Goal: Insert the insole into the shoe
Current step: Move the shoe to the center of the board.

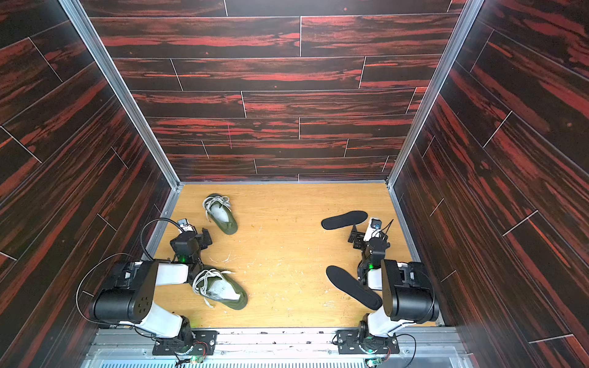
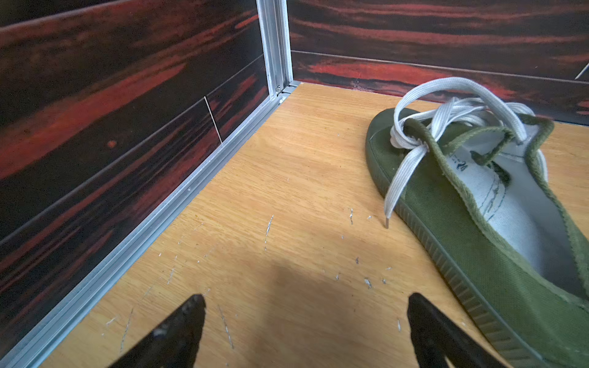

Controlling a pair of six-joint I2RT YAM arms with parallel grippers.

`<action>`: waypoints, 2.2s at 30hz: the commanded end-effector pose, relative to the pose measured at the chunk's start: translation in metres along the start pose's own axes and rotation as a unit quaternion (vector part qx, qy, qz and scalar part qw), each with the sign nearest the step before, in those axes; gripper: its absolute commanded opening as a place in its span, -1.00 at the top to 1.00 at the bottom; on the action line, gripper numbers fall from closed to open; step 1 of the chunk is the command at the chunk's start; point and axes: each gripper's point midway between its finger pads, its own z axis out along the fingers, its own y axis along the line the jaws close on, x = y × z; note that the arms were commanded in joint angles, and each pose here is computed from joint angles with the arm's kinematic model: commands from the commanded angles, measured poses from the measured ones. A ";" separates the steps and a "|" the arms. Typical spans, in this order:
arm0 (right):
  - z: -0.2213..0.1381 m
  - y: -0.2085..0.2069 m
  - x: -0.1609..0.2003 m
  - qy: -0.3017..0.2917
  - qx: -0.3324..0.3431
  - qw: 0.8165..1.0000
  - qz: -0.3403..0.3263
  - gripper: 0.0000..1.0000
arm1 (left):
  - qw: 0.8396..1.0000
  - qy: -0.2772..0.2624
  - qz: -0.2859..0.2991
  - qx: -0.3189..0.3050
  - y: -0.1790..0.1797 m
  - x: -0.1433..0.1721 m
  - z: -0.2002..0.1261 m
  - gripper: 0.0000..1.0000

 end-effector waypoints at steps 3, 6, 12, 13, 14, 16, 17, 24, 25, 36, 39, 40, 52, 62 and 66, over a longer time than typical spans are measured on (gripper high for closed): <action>0.000 0.000 0.000 -0.001 -0.001 1.000 -0.001 -0.97 | 1.000 -0.019 -0.010 -0.004 0.003 -0.013 -0.003 -1.00; 0.000 0.000 0.000 -0.002 0.000 1.000 -0.001 -0.97 | 1.000 -0.019 -0.010 -0.004 0.003 -0.013 -0.003 -1.00; 0.000 0.000 0.000 -0.001 0.000 1.000 -0.001 -0.97 | 1.000 -0.019 -0.010 -0.004 0.003 -0.013 -0.003 -1.00; 0.000 0.000 0.000 -0.002 -0.001 1.000 -0.001 -0.97 | 1.000 -0.018 -0.010 -0.004 0.003 -0.013 -0.003 -1.00; 0.000 0.000 0.000 -0.001 -0.001 1.000 -0.001 -0.97 | 1.000 -0.019 -0.010 -0.004 0.003 -0.013 -0.003 -1.00; 0.001 0.000 0.000 -0.001 -0.001 1.000 -0.001 -0.97 | 1.000 -0.018 -0.011 -0.005 0.003 -0.013 -0.002 -1.00; 0.001 0.000 0.000 -0.001 -0.001 1.000 -0.001 -0.97 | 1.000 -0.017 -0.011 -0.006 0.003 -0.013 -0.002 -1.00; 0.000 0.000 -0.002 -0.004 -0.003 1.000 -0.002 -0.97 | 0.999 -0.030 -0.024 -0.025 0.009 -0.020 -0.003 -1.00; 0.000 0.001 -0.004 -0.003 -0.005 1.000 -0.004 -0.97 | 0.999 -0.026 -0.025 -0.026 0.011 -0.021 -0.005 -1.00; 0.015 0.021 -0.053 0.102 -0.029 0.994 0.031 -0.97 | 0.996 0.046 0.007 -0.073 0.013 -0.093 -0.011 -1.00; 0.016 0.036 -0.073 0.108 -0.054 0.992 0.048 -0.96 | 0.994 0.084 -0.028 -0.071 0.009 -0.097 -0.014 -1.00; 0.016 0.040 -0.078 0.109 -0.060 0.991 0.051 -0.95 | 0.992 0.097 -0.046 -0.065 0.006 -0.097 -0.016 -1.00; 0.019 0.132 -0.091 0.155 -0.144 0.977 0.019 -0.80 | 0.952 0.246 -0.166 -0.077 -0.047 -0.067 -0.001 -0.83; 0.011 0.186 -0.086 0.166 -0.188 0.968 -0.007 -0.78 | 0.935 0.288 -0.179 -0.106 -0.070 -0.033 0.028 -0.75; 0.008 0.199 -0.086 0.167 -0.200 0.965 -0.016 -0.77 | 0.933 0.289 -0.181 -0.117 -0.071 -0.026 0.038 -0.68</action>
